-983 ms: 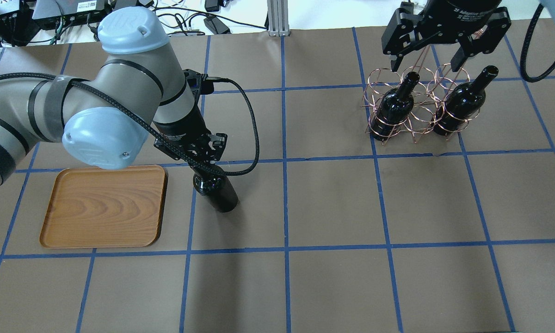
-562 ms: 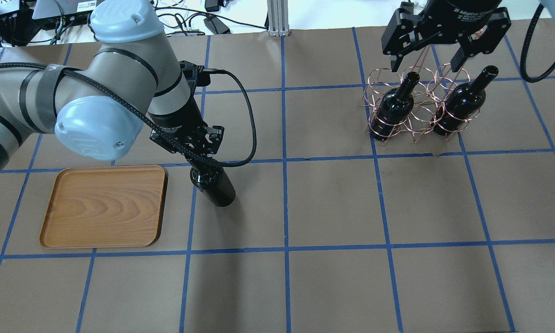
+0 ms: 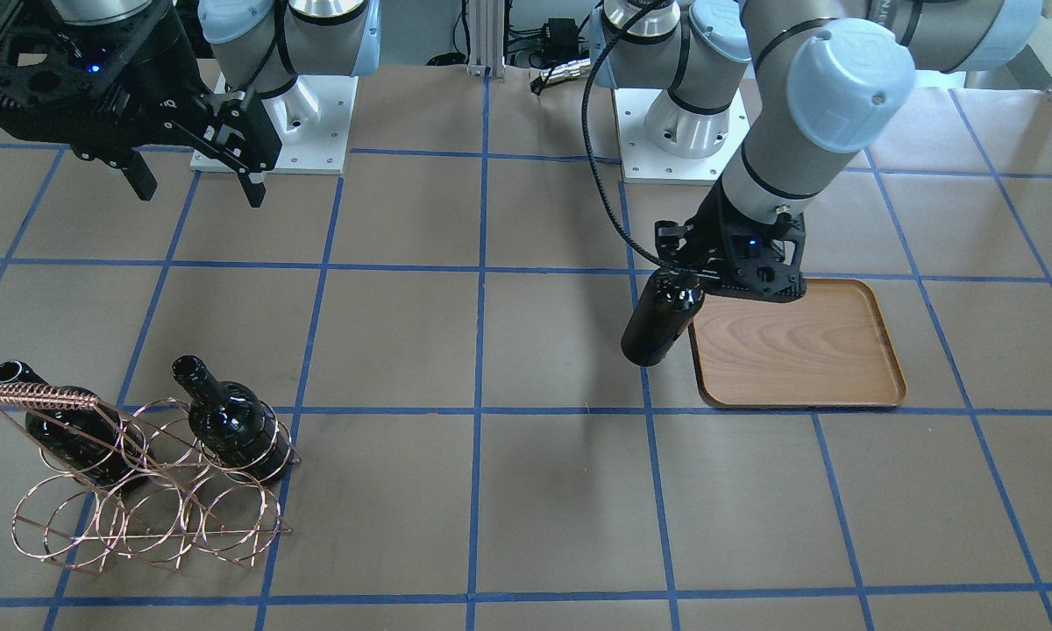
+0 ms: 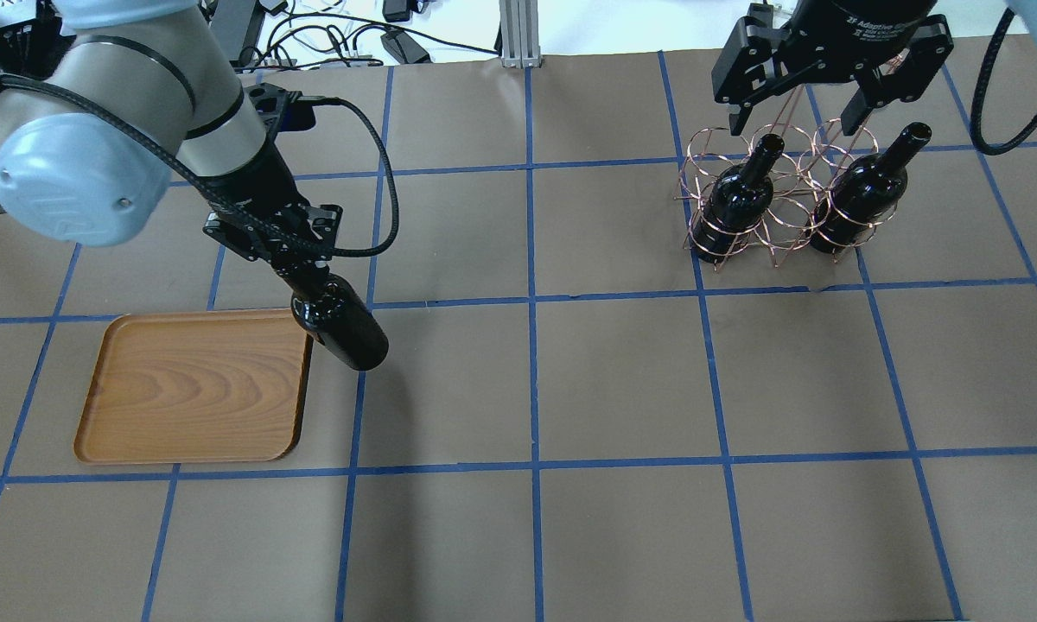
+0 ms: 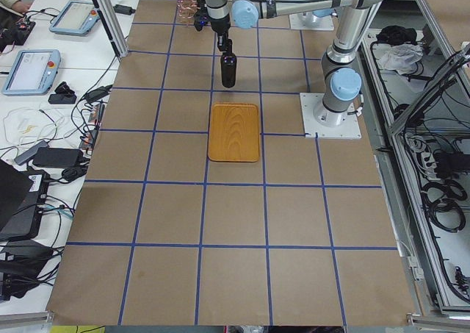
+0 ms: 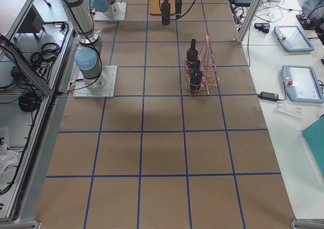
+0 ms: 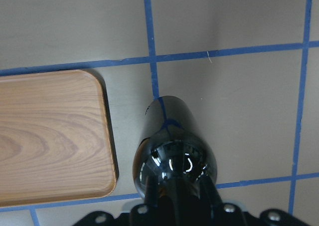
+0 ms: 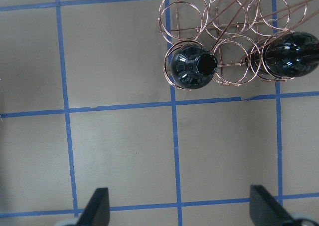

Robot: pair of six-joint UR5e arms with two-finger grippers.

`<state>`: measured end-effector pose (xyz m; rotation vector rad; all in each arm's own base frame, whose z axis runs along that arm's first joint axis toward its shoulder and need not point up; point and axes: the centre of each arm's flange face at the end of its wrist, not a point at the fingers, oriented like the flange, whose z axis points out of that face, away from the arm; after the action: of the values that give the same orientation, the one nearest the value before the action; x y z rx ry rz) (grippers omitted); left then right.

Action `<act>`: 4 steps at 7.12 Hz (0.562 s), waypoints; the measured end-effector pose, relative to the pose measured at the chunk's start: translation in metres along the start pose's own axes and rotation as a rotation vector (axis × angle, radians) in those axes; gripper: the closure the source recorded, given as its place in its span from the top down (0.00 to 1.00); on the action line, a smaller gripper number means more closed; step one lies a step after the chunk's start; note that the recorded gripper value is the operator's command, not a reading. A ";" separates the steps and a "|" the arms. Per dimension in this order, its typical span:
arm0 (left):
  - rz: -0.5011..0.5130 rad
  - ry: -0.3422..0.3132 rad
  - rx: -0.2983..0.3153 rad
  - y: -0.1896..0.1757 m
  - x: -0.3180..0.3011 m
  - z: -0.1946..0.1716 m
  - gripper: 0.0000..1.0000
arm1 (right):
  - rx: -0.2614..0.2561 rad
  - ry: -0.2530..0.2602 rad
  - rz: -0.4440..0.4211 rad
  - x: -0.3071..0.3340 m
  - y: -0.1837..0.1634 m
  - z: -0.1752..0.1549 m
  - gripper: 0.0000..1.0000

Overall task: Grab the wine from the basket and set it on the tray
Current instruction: 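Grasp the bottle neck with the left gripper and tip it onto the tray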

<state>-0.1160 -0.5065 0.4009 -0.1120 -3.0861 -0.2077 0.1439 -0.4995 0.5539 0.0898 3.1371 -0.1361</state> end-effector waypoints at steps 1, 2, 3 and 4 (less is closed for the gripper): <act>0.011 -0.021 -0.014 0.002 -0.029 -0.005 0.00 | 0.000 -0.001 0.000 0.000 0.000 0.000 1.00; 0.027 -0.048 -0.023 0.004 -0.060 -0.010 0.00 | -0.001 -0.001 0.000 0.000 0.001 0.000 1.00; 0.044 -0.074 -0.032 0.007 -0.087 -0.014 0.00 | -0.001 -0.001 0.000 0.000 0.001 0.000 1.00; 0.071 -0.099 -0.042 0.010 -0.113 -0.016 0.00 | -0.001 -0.002 -0.001 0.000 0.001 0.000 1.00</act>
<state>-0.0021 -0.5071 0.4126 -0.2401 -3.1699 -0.2713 0.1443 -0.4984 0.5542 0.0886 3.1351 -0.1348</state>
